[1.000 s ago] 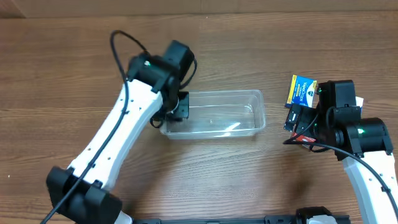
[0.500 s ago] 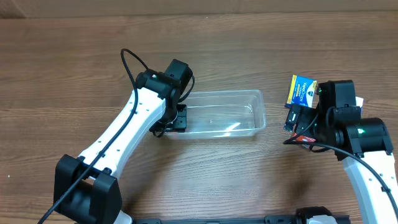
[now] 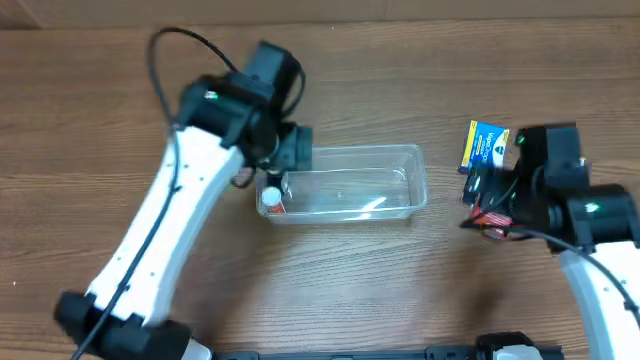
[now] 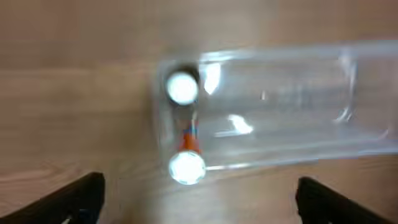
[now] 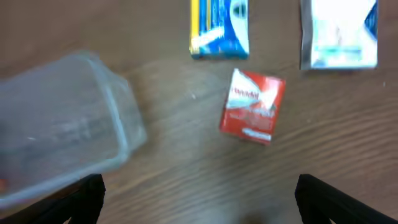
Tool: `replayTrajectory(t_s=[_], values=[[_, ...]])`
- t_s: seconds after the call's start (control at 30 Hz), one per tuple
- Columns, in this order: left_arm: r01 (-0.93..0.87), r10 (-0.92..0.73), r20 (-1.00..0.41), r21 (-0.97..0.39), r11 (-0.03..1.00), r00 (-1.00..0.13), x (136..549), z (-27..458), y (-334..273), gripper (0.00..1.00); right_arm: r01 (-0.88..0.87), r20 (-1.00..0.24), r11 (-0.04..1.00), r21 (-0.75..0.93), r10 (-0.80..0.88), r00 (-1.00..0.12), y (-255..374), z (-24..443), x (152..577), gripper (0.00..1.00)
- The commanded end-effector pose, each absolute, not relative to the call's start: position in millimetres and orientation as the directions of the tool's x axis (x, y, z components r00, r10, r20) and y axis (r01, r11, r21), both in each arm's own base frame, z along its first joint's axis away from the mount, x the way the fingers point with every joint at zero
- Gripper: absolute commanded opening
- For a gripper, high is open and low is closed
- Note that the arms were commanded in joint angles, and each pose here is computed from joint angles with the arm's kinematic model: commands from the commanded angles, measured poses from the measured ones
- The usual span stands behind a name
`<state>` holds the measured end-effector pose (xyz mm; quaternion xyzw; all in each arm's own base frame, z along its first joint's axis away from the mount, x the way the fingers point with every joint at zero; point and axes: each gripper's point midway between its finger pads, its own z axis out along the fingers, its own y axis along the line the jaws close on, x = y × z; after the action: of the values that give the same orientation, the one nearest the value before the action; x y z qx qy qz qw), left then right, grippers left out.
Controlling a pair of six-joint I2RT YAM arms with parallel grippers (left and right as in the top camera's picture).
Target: Pack container
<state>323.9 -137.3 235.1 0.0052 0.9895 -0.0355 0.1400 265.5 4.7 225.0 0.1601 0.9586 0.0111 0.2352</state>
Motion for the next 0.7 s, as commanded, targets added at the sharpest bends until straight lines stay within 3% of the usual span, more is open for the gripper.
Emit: replayTrajectory(t_s=[0.0, 0.1, 0.27, 0.43, 0.67], values=[[-0.098, -0.124, -0.392, -0.084, 0.992, -0.912, 333, 277, -90, 1.00, 0.309, -0.581, 0.942, 0.131, 0.326, -0.746, -11, 302, 314, 1.00], [-0.253, -0.292, -0.379, -0.151, 0.956, -0.878, 340, 281, -39, 1.00, 0.328, -0.544, 0.942, 0.074, 0.314, -0.778, -36, 306, 369, 1.00], [-0.339, -0.372, -0.385, -0.153, 0.928, -0.845, 344, 282, -2, 1.00, 0.358, -0.359, 0.934, 0.005, 0.335, -0.871, -57, 212, 424, 1.00], [-0.334, -0.367, -0.398, -0.152, 0.930, -0.841, 349, 282, -1, 1.00, 0.347, -0.134, 0.936, -0.059, 0.337, -0.932, -59, 111, 435, 1.00], [-0.334, -0.367, -0.397, -0.152, 0.930, -0.841, 350, 282, -1, 1.00, 0.332, 0.018, 0.938, -0.098, 0.335, -0.942, -61, 47, 427, 1.00]])
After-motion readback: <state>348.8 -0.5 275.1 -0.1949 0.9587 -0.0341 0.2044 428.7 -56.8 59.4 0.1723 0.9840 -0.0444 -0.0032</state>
